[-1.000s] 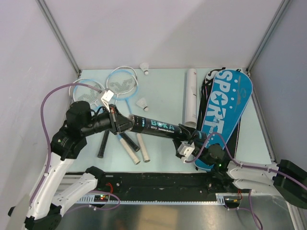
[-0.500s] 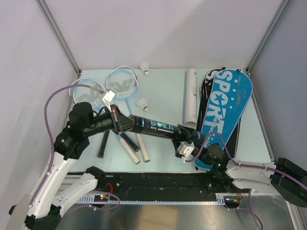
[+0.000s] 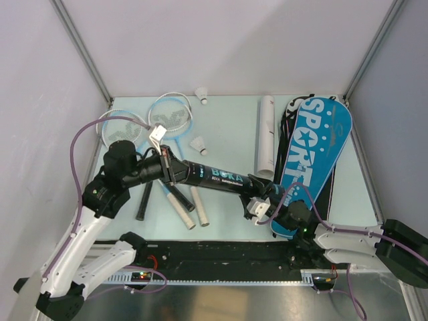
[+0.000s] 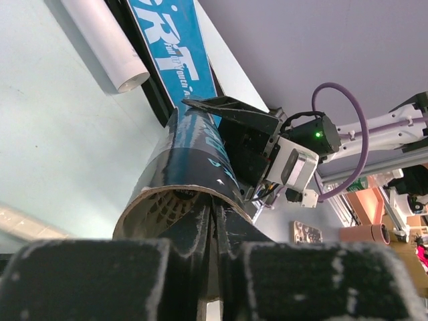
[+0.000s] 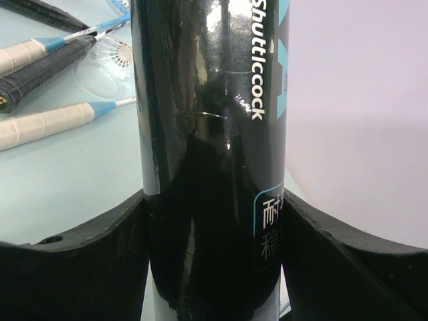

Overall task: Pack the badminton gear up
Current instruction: Place the shuttlecock at the shuttle tube, then close the lid on the shuttle tube.

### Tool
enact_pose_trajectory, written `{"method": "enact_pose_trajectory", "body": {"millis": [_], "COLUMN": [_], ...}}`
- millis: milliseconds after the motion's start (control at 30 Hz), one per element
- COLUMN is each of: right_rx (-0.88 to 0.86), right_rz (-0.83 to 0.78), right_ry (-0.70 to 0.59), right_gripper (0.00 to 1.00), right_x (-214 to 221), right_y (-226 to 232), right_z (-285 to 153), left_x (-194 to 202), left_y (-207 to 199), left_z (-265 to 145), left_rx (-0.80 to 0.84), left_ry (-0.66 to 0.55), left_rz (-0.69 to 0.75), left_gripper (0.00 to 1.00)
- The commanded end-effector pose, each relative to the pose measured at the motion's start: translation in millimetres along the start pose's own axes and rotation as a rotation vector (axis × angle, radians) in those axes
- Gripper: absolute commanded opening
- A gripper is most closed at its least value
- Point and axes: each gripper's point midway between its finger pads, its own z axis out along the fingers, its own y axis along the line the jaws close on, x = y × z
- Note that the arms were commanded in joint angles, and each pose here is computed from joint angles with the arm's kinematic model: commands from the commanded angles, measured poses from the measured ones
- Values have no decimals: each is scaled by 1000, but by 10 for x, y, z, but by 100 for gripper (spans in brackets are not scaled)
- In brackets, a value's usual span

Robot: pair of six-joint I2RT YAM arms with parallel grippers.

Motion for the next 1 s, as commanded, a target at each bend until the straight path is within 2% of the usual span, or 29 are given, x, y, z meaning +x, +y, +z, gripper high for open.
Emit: {"method": "enact_pose_trajectory", "body": {"millis": [0, 100, 200, 367, 567, 733, 800, 967], "right_rx": [162, 162, 146, 127, 123, 148, 178, 241], "right_rz": [49, 43, 32, 19, 17, 73, 111, 222], "right_ry": [-224, -192, -172, -156, -127, -103, -91, -117], "right_gripper": [23, 23, 24, 24, 24, 24, 23, 21], "right_x": [-613, -534, -494, -452, -376, -330, -320, -409], "right_y": [-448, -435, -406, -367, -340, -369, -417, -543], "right_z": [17, -21, -33, -59, -85, -112, -146, -270], "left_x": [84, -37, -187, -439, -637, -767, -811, -846], "left_y": [21, -79, -151, -253, -354, -274, -116, 628], "left_z": [13, -74, -189, -417, -631, -720, -757, -834], "left_rx": [-13, -12, -39, -106, -158, -237, -320, -659], "left_ry": [25, -15, -64, -142, -209, -268, -299, -338], "left_rz": [-9, 21, 70, 160, 218, 229, 235, 196], "left_gripper": [16, 37, 53, 68, 73, 74, 75, 76]}}
